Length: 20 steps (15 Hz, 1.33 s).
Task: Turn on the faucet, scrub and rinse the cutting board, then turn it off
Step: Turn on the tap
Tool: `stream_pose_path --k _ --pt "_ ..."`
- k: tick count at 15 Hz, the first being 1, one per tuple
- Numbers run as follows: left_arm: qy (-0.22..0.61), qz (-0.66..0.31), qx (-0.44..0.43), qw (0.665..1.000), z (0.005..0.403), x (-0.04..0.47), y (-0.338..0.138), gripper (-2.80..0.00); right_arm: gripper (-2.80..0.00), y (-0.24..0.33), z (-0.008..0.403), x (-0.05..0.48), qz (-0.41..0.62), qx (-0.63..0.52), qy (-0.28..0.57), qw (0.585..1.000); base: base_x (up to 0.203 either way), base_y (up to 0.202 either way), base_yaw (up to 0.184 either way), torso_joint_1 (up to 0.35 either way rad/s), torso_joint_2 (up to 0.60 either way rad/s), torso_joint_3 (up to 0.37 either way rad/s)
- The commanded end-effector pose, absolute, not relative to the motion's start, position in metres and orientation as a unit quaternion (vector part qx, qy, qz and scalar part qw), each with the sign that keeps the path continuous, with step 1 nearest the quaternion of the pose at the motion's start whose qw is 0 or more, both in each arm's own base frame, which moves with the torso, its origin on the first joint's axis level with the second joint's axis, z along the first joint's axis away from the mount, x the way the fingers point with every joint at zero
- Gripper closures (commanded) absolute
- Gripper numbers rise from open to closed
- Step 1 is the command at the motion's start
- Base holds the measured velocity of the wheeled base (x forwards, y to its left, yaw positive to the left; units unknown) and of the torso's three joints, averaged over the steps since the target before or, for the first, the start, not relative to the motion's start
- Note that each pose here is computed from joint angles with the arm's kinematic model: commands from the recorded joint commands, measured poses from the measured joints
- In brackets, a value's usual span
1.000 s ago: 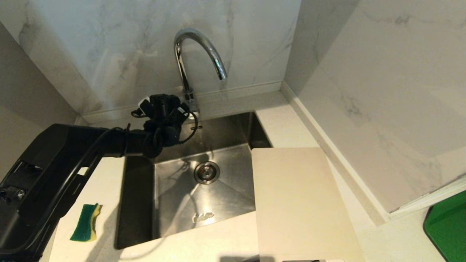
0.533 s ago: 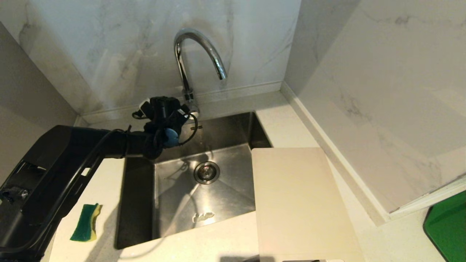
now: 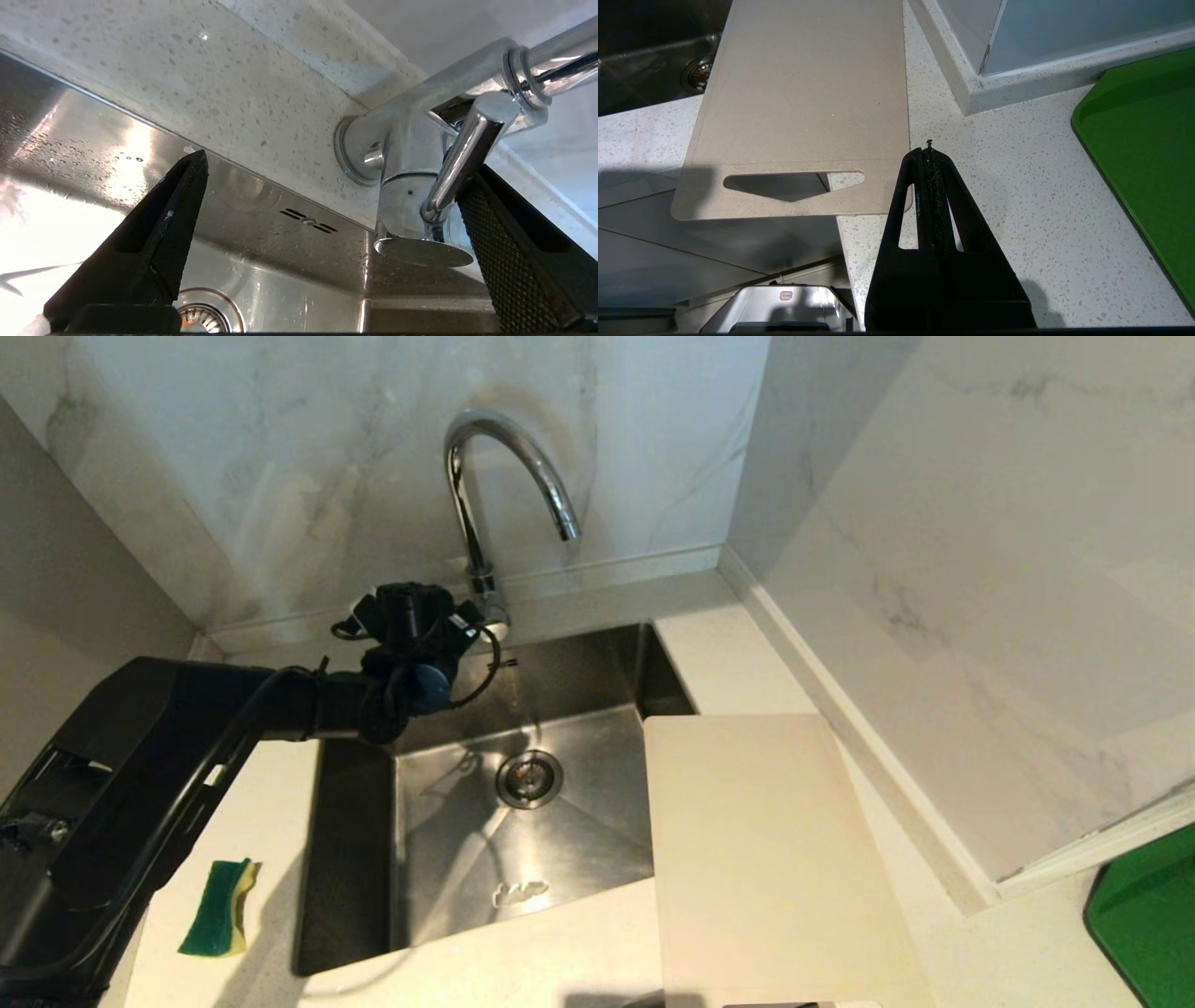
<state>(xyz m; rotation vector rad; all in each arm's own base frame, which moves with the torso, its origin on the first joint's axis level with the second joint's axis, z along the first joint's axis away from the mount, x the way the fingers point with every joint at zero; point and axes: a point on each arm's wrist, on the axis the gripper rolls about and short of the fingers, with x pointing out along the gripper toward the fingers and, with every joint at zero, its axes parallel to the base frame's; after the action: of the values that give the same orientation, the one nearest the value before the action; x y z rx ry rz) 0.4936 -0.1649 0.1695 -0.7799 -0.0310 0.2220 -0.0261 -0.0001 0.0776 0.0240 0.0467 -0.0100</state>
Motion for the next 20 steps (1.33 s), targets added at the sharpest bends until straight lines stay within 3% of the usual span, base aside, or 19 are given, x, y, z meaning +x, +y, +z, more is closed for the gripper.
stream_pose_path --k 1,20 --pt "-0.022 0.11 -0.384 0.917 0.175 0.492 -0.163 -2.8 0.0 0.0 0.078 -0.026 -0.005 0.012 0.024 1.0 0.0 0.0 0.0 0.0 0.0 0.0" --pt "0.019 0.132 -0.395 0.909 0.184 0.483 -0.157 -2.8 0.0 0.0 0.078 -0.026 -0.005 0.012 0.024 1.0 0.0 0.0 0.0 0.0 0.0 0.0"
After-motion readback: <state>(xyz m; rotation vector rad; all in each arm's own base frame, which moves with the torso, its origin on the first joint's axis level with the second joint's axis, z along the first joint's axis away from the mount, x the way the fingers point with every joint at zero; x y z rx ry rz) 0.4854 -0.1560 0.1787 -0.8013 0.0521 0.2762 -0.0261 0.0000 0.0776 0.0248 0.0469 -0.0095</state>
